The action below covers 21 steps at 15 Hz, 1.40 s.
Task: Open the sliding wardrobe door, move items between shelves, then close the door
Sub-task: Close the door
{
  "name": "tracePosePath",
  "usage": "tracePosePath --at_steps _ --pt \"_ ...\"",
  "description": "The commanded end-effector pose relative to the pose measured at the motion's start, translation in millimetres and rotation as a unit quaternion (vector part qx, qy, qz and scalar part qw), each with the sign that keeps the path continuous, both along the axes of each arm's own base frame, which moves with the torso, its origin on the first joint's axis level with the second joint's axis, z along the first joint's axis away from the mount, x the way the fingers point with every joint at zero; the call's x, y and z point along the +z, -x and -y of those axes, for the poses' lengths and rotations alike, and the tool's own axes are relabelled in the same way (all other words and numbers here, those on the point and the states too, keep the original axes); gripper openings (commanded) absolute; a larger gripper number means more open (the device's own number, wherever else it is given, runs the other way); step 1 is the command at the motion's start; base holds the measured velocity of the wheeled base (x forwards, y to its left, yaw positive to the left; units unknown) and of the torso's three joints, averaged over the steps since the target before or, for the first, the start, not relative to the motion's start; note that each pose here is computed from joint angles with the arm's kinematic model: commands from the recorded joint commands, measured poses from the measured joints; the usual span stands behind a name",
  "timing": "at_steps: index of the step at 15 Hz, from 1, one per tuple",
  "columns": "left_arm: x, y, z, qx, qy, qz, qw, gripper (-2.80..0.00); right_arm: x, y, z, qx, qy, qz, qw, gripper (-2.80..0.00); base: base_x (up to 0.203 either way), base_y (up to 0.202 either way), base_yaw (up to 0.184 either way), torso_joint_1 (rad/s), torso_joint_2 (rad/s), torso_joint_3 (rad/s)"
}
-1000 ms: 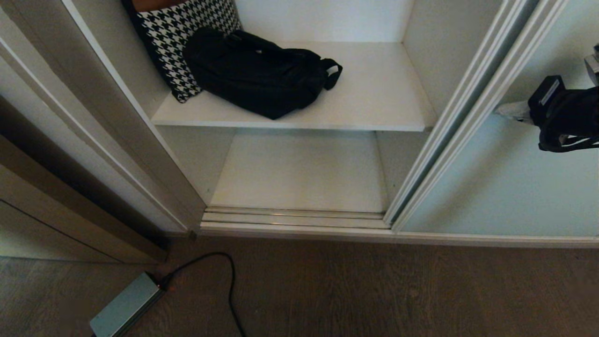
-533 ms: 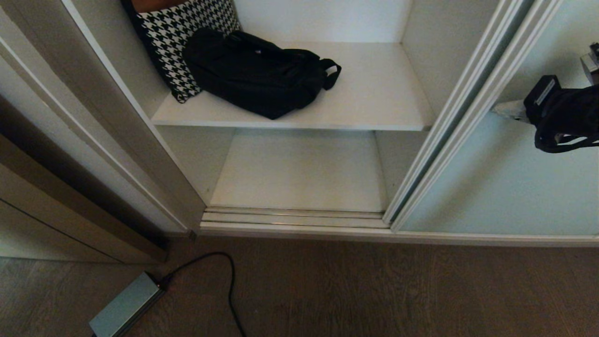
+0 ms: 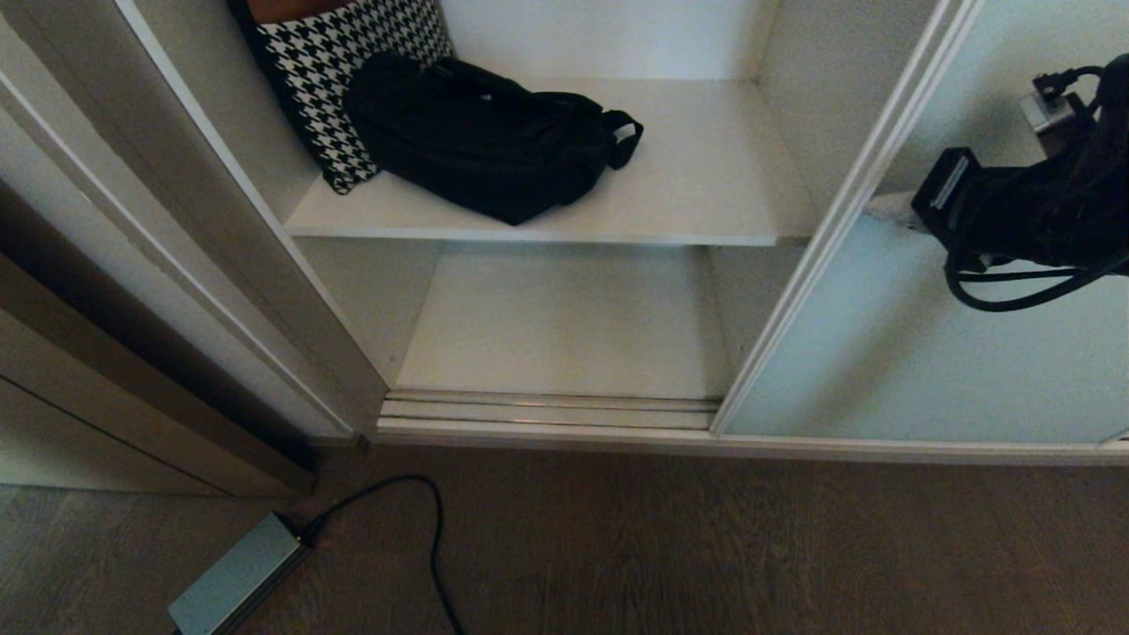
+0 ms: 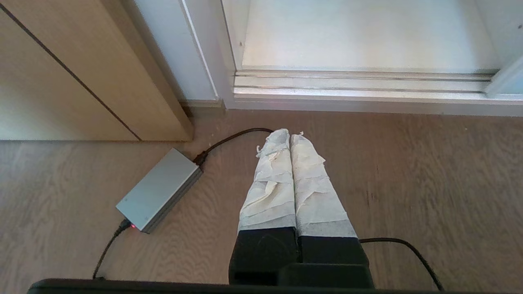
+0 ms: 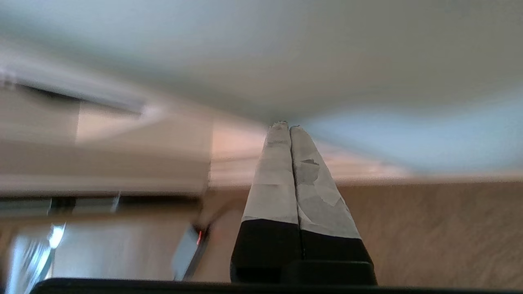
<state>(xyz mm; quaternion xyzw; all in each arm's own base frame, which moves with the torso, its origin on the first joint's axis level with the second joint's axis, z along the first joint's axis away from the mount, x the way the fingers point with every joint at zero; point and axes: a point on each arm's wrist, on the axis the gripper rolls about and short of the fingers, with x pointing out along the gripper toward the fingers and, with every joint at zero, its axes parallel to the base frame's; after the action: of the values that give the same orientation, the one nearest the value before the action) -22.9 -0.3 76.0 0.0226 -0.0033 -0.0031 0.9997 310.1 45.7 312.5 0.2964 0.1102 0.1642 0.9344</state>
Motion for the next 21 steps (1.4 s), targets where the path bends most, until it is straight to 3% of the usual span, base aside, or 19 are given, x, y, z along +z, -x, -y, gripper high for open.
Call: tracePosePath --at_steps 1,6,10,17,21 --pt "0 0 0 0.000 0.000 0.000 1.0000 -2.80 1 7 -22 0.029 0.001 -0.001 1.000 -2.80 0.000 0.000 0.000 0.000 0.00 0.000" --pt "0 0 0 0.000 0.000 0.000 1.0000 -2.80 8 49 -78 0.114 0.030 0.027 0.993 -2.80 0.000 0.000 0.000 0.000 0.00 0.000" --pt "0 0 0 0.000 0.000 0.000 1.0000 -2.80 8 100 -77 0.145 0.055 0.051 0.987 -2.80 0.000 0.000 0.000 0.000 0.00 0.000" --pt "0 0 0 0.000 0.000 0.001 1.0000 -2.80 10 143 -48 0.110 0.058 0.077 0.989 -2.80 0.000 0.000 0.000 0.000 0.00 0.000" --pt "0 0 0 0.000 0.000 0.001 1.0000 -2.80 9 150 -21 0.032 0.067 0.083 0.994 -2.80 0.000 0.000 0.000 0.000 0.00 0.000"
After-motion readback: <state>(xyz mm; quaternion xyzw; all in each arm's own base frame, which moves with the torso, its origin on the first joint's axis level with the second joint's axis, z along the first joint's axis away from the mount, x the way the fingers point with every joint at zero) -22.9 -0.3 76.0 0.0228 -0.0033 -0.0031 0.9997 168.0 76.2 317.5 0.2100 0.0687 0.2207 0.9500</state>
